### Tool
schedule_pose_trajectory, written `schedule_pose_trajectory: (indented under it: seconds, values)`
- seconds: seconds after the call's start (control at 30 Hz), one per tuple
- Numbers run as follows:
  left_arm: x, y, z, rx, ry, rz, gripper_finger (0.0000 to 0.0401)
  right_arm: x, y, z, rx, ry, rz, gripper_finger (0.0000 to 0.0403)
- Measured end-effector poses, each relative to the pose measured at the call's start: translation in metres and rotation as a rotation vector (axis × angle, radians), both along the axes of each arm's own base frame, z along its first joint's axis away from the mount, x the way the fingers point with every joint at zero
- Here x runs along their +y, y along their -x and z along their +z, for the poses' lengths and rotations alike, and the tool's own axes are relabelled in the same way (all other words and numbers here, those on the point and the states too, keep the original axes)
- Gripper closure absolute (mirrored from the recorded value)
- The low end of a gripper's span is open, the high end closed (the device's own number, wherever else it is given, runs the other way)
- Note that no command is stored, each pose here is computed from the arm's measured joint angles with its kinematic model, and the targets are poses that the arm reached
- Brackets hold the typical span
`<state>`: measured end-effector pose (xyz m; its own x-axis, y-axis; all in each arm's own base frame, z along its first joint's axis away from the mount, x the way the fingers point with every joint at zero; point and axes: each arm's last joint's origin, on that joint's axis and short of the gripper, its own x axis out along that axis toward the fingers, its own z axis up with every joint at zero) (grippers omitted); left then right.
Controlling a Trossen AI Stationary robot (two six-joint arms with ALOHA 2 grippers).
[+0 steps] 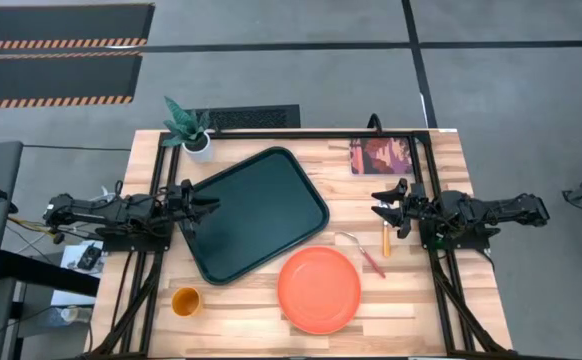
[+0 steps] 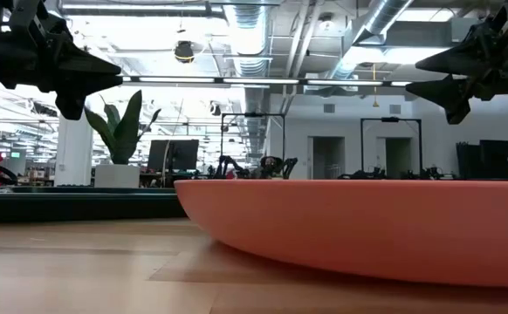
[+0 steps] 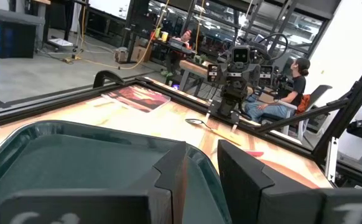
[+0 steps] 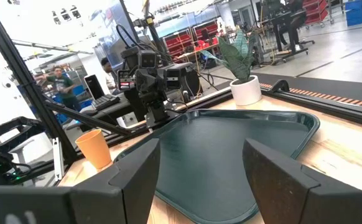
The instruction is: Pick and place plate/cup/fork/spoon on tray
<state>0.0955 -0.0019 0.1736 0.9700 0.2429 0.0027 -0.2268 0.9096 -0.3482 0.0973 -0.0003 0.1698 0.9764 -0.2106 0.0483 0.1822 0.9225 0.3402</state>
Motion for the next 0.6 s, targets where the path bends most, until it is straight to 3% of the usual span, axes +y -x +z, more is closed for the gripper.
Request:
schedule_pose_trajectory:
  seconds: [0.43, 0.6]
  values:
    - [0.0011, 0.0003, 0.0011, -0.006, -0.018, 0.041, 0.0323, 0.0, 0.0, 0.0001, -0.001, 0.0, 0.0, 0.0148]
    - [0.0011, 0.0003, 0.001, -0.024, 0.048, 0.04, 0.0323, 0.0, 0.0, 0.0, 0.0, 0.0, 0.0, 0.0148]
